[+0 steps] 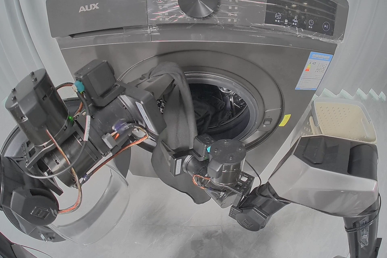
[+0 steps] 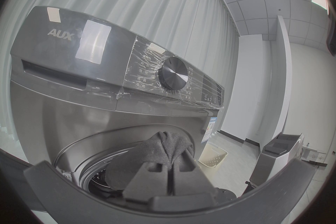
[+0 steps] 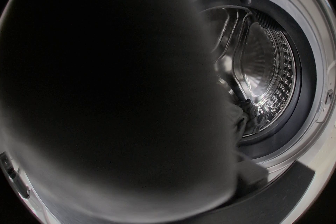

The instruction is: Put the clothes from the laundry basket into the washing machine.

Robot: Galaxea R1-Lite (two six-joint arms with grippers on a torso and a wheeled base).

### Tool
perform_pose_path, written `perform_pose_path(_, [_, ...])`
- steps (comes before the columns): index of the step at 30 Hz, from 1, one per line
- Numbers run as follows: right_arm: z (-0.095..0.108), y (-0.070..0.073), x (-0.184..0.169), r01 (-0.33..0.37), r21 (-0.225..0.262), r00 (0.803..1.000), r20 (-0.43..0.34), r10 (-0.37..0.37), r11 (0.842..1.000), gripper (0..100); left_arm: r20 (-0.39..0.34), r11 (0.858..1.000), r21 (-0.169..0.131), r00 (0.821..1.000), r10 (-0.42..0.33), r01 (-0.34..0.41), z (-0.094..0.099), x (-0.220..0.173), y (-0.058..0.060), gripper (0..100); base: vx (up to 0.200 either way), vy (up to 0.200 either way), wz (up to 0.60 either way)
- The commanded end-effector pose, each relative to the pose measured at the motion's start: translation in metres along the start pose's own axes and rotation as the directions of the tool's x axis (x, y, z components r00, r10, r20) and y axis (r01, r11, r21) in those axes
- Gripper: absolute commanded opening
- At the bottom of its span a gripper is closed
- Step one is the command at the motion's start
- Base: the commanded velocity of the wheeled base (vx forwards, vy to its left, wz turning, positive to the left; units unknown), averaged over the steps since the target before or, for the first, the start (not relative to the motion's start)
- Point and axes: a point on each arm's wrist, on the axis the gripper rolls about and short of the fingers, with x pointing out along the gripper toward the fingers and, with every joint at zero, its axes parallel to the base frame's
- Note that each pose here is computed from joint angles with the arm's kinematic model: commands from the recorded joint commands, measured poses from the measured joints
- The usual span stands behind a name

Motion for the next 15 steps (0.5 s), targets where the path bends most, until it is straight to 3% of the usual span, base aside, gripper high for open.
perform_pose_path(1, [-0.005, -0.004, 0.002, 0.009, -0.002, 1.0, -0.005, -0.009, 1.0, 0, 0.001, 1.0, 0.001, 1.0, 0.006, -0.006, 0.001, -0.002, 0.002, 0, 0.0, 0.0, 0.0])
perform_pose_path(6, [0.01, -0.019, -0.005, 0.055, -0.005, 0.998, 0.009, -0.055, 0.998, 0, -0.041, 1.0, 0.008, 0.999, 0.026, -0.025, -0.008, -0.006, 0.006, 0, 0.0, 0.0, 0.0])
perform_pose_path(7, [0.021, -0.026, -0.011, 0.081, -0.012, 0.997, 0.02, -0.081, 0.997, 0, -0.101, 0.999, 0.022, 0.994, 0.044, -0.042, -0.019, -0.012, 0.01, 0, 0.0, 0.0, 0.0])
perform_pose_path(9, [0.028, -0.032, -0.015, 0.099, -0.014, 0.995, 0.028, -0.098, 0.995, 0, -0.147, 0.998, 0.032, 0.988, 0.054, -0.05, -0.028, -0.016, 0.012, 0, 0.0, 0.0, 0.0])
perform_pose_path(12, [0.05, -0.035, -0.026, 0.109, -0.005, 0.992, 0.058, -0.109, 0.994, 0, -0.265, 0.998, 0.038, 0.962, 0.062, -0.054, -0.054, -0.026, 0.014, 0, 0.0, 0.0, 0.0])
perform_pose_path(15, [0.062, -0.033, -0.032, 0.12, 0.002, 0.99, 0.078, -0.119, 0.993, 0, -0.336, 0.998, 0.039, 0.94, 0.061, -0.051, -0.072, -0.031, 0.015, 0, 0.0, 0.0, 0.0])
